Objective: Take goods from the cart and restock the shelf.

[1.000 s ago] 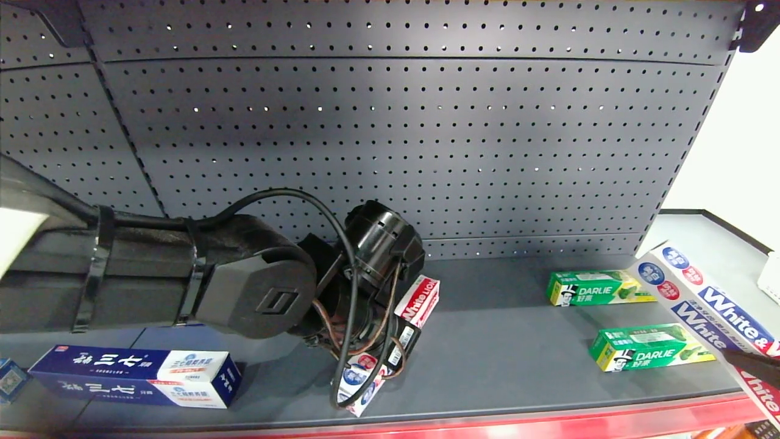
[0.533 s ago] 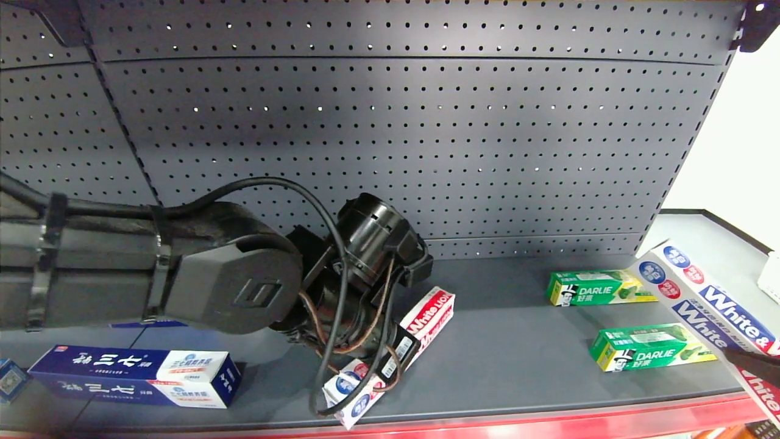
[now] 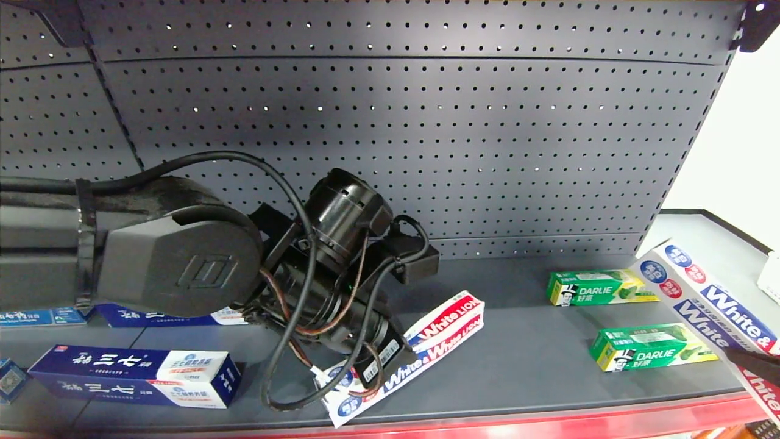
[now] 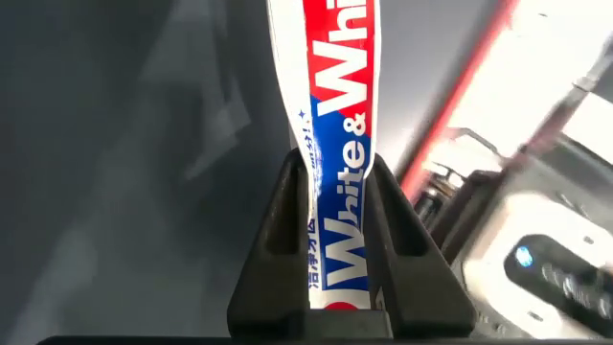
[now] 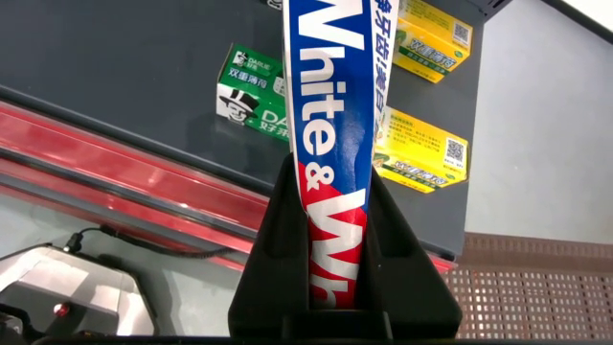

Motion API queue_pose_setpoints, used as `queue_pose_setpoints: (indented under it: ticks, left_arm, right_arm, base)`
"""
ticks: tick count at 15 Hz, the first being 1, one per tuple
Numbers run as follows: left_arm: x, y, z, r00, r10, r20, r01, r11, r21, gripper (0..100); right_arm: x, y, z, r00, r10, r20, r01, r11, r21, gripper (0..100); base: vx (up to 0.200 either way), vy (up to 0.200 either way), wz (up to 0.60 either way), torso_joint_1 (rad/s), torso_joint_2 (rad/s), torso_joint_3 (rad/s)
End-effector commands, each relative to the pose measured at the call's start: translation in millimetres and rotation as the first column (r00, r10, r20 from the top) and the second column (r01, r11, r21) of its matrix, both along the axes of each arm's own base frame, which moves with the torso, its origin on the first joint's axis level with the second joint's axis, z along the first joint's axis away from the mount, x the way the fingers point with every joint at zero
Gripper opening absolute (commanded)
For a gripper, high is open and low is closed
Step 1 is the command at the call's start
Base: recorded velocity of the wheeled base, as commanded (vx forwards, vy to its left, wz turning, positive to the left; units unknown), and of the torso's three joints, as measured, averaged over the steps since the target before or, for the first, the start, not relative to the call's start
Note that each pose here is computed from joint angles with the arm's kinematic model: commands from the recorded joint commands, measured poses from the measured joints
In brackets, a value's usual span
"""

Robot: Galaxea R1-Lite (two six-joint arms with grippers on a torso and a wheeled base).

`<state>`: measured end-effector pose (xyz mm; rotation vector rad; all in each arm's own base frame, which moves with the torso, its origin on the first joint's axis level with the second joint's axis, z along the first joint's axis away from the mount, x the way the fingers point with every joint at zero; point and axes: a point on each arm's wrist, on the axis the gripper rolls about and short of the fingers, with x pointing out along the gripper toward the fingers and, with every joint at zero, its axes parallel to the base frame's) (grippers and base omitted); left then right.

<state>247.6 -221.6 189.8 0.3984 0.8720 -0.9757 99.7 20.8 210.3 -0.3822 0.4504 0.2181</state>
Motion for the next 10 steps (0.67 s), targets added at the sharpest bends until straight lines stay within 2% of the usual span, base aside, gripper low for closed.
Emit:
queue_pose_setpoints:
  ticks: [1, 2, 3, 6, 8, 10]
  left_arm:
    - [5.9, 7.4, 1.2, 0.999, -0.036, 0.013, 0.036, 0.999, -0.014, 0]
    - [8.5, 10.7, 1.3, 0.998, -0.060, 0.026, 0.060, 0.998, -0.014, 0]
    - [14.5, 17.8, -0.1, 0.991, -0.117, 0.066, 0.117, 0.993, 0.005, 0]
    - [26.5, 27.2, -8.8, 0.970, -0.212, 0.120, 0.206, 0.976, 0.066, 0]
    - [28.3, 26.0, -12.0, 0.960, -0.246, 0.133, 0.236, 0.968, 0.084, 0]
    - [29.6, 24.3, -14.2, 0.955, -0.264, 0.135, 0.254, 0.963, 0.086, 0]
  right_arm:
    - [-1.4, -0.3, 0.8, 1.000, 0.001, 0.007, -0.001, 1.000, 0.002, 0]
    - [-1.4, -0.3, 0.4, 1.000, 0.001, 0.006, -0.001, 1.000, 0.001, 0]
    - [-1.4, -0.3, 0.4, 1.000, 0.001, 0.006, -0.001, 1.000, 0.001, 0]
    - [-1.4, -0.3, -0.1, 1.000, 0.001, 0.004, -0.001, 1.000, 0.001, 0]
    - [-1.5, -0.3, -0.5, 1.000, 0.000, 0.002, 0.000, 1.000, 0.002, 0]
    - [-1.5, -0.3, -0.5, 1.000, 0.000, 0.002, 0.000, 1.000, 0.002, 0]
  base:
    - [0.000, 0.000, 0.00, 0.000, 0.00, 0.000]
    - [0.000, 0.000, 0.00, 0.000, 0.00, 0.000]
    - [0.000, 0.000, 0.00, 0.000, 0.00, 0.000]
    - [0.000, 0.000, 0.00, 0.000, 0.00, 0.000]
    - [0.000, 0.000, 0.00, 0.000, 0.00, 0.000]
    - [0.000, 0.000, 0.00, 0.000, 0.00, 0.000]
